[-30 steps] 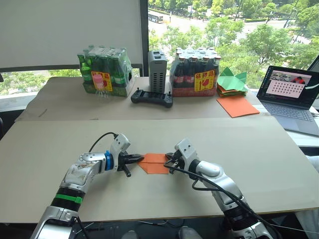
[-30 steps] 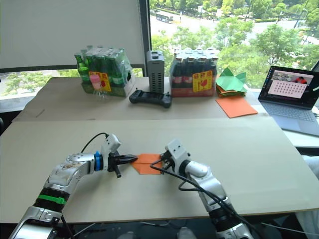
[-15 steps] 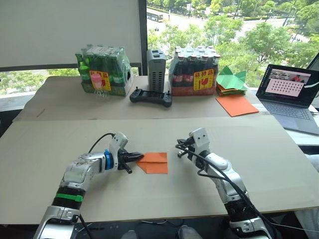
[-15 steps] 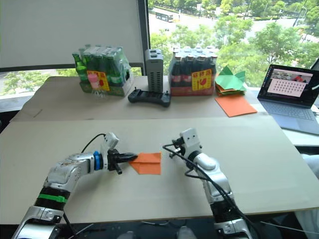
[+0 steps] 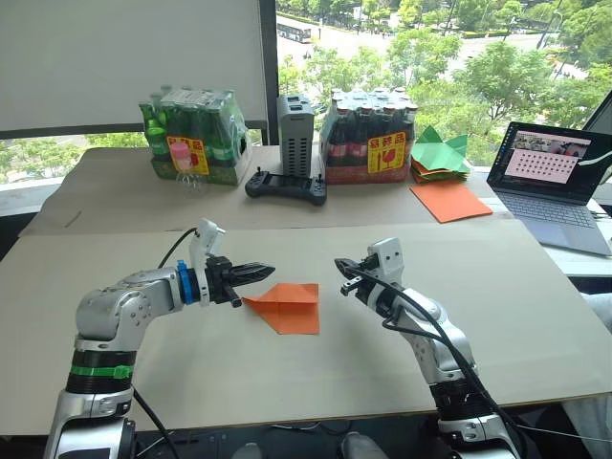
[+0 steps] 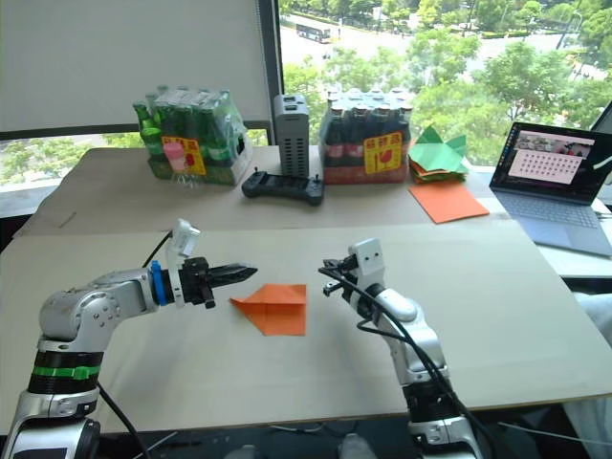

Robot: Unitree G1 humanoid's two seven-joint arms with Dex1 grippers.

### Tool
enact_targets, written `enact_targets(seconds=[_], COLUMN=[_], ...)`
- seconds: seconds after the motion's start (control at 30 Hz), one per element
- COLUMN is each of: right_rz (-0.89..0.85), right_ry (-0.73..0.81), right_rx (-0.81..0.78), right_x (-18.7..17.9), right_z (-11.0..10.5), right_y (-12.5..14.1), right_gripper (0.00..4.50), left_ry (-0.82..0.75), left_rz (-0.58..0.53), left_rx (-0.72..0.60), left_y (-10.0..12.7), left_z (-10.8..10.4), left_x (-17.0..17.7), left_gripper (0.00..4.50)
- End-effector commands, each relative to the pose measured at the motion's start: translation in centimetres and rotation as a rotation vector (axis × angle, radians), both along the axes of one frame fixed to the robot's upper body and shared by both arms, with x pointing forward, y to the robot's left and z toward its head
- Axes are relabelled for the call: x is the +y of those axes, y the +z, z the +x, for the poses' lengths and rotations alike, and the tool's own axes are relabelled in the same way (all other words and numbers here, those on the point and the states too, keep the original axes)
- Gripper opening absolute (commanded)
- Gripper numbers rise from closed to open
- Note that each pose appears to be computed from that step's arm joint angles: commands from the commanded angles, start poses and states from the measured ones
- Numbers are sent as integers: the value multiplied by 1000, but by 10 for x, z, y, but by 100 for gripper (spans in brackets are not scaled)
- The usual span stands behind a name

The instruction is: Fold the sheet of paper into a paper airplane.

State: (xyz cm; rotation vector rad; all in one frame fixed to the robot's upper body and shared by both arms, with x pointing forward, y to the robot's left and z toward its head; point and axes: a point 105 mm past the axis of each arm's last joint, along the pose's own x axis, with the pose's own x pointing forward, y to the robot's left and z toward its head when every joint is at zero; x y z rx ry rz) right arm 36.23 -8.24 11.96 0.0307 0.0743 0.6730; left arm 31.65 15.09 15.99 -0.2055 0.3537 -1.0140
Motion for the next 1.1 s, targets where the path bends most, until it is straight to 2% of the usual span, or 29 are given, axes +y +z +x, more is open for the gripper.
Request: enact_targets(seconds=[0.03,0.17,0.37,0.4,0.5,1.1], right_rz=[15,-19,-15,-12,-10,6], right_ry=[162,257,293,290,276,237], right_rx=[30,59,71,70,72,101], right_x=[17,24,30,30,30,31], right_z=[-18,-29,-28,-27,-21,-8], right_y=[6,1,2,3,5,2], right_gripper=[3,3,3,62,153,153], left_ry=[-32,-15,25,25,23,53], left_rz=[4,19,25,25,20,32], left_rx=[-12,-4,10,10,13,12], left_y=[6,1,-4,-4,-4,-9], left_z=[-11,-16,-18,-18,-22,-25], left_x=[9,19,26,26,25,23], left_gripper=[0,0,0,0,0,0])
